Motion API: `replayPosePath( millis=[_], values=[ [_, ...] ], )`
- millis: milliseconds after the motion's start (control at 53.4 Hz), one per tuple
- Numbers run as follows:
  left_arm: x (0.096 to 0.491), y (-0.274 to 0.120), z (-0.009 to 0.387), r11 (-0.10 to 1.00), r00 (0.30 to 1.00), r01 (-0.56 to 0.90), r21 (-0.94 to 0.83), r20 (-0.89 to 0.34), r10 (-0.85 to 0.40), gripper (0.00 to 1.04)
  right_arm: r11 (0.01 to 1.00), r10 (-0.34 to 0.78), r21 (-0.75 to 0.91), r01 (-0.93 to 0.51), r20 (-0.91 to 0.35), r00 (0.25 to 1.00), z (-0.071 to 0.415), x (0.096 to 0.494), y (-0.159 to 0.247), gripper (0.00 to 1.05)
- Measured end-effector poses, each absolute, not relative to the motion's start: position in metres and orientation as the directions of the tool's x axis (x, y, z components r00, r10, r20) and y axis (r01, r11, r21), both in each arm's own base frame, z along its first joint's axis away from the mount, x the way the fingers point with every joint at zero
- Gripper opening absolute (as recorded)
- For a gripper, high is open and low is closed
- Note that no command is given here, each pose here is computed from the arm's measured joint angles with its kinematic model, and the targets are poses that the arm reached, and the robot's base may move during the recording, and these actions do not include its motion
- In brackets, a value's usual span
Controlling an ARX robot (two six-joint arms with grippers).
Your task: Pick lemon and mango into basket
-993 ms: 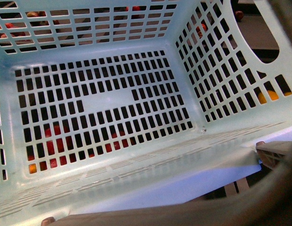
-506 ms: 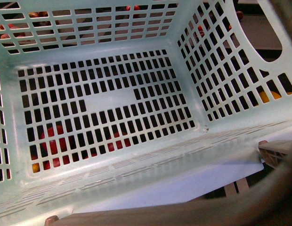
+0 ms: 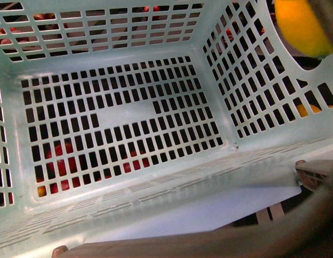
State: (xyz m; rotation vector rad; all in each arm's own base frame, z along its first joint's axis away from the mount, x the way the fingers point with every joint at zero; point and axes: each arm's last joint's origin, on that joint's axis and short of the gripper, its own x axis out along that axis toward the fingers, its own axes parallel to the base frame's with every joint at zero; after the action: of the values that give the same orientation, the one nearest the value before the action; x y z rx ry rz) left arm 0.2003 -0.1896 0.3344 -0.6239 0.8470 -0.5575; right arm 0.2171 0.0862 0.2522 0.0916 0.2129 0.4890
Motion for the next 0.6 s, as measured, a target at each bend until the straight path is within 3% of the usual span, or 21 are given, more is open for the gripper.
replayPosePath(
  millis=[262, 431, 525, 600],
  values=[
    [0.2, -0.19, 0.334, 0.688, 0.544, 0.197, -0.698, -0.506, -0.669, 0.05, 0.897, 0.435, 0.157, -0.413, -0.15, 0.888, 0.261, 0.212, 0.074, 0.97],
    [0.2, -0.19, 0.334, 0.688, 0.544, 0.196, -0.699, -0.506, -0.669, 0.05, 0.962, 0.246, 0.147, -0.23, -0.098, 0.964, 0.274, 0.195, 0.037, 0.95],
    [0.2, -0.19, 0.334, 0.687, 0.543, 0.196, -0.699, -0.506, -0.67, 0.05, 0.995, 0.059, 0.083, -0.058, -0.012, 0.998, 0.27, 0.183, 0.022, 0.84],
    [0.2, -0.19, 0.334, 0.688, 0.544, 0.196, -0.699, -0.506, -0.669, 0.05, 0.999, -0.002, 0.052, 0.001, 0.016, 1.0, 0.26, 0.174, 0.015, 0.72]
  ],
)
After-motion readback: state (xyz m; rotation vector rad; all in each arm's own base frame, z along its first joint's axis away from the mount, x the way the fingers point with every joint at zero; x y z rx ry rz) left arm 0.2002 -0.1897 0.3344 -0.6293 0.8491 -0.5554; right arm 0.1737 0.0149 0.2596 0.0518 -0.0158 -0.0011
